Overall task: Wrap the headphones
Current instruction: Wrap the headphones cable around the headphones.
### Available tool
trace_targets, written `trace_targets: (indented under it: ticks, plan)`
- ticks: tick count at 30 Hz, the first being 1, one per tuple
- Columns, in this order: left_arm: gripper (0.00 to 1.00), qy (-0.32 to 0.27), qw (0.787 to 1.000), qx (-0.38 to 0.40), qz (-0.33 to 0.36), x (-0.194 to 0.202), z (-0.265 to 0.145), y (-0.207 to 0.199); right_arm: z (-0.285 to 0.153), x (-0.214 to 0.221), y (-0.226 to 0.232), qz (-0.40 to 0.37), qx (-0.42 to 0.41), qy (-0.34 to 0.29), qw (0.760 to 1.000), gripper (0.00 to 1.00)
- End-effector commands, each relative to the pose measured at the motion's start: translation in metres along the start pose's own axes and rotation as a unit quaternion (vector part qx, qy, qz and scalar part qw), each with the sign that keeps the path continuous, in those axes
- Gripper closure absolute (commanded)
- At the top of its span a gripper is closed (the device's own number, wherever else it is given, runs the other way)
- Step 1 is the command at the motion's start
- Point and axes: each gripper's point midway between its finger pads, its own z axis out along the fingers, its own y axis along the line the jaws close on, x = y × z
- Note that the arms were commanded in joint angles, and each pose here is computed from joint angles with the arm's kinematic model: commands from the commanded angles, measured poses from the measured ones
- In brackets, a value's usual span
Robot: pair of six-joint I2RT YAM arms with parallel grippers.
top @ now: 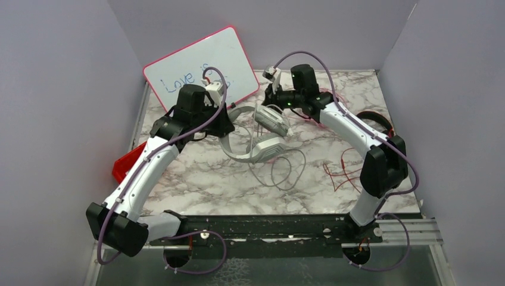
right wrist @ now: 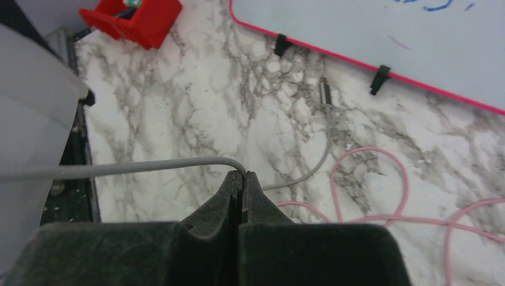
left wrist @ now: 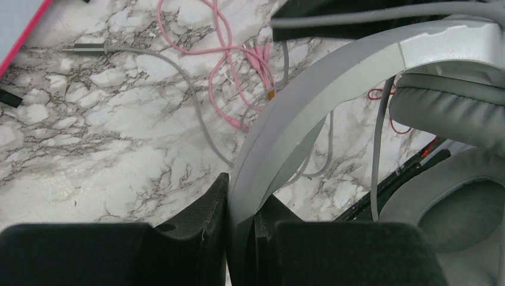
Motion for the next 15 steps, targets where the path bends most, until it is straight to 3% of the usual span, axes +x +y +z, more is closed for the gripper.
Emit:
trace_targets:
  ticks: [1, 6, 15]
  plan:
    - [1.0, -0.119, 0.99, 0.073, 0.01, -0.069, -0.033, -0.046, -0.011, 0.001, 0.035, 0.05, -0.075, -0.035, 0.995, 1.0]
    - [1.0, -0.174, 0.982, 0.069, -0.002, -0.104, -0.045, -0.053, -0.019, 0.007, 0.053, 0.148, -0.129, -0.046, 0.98, 1.0]
    - [1.0, -0.208, 0.975, 0.04, -0.07, -0.127, -0.04, -0.042, -0.025, -0.007, 0.069, 0.214, -0.186, -0.105, 0.953, 0.91]
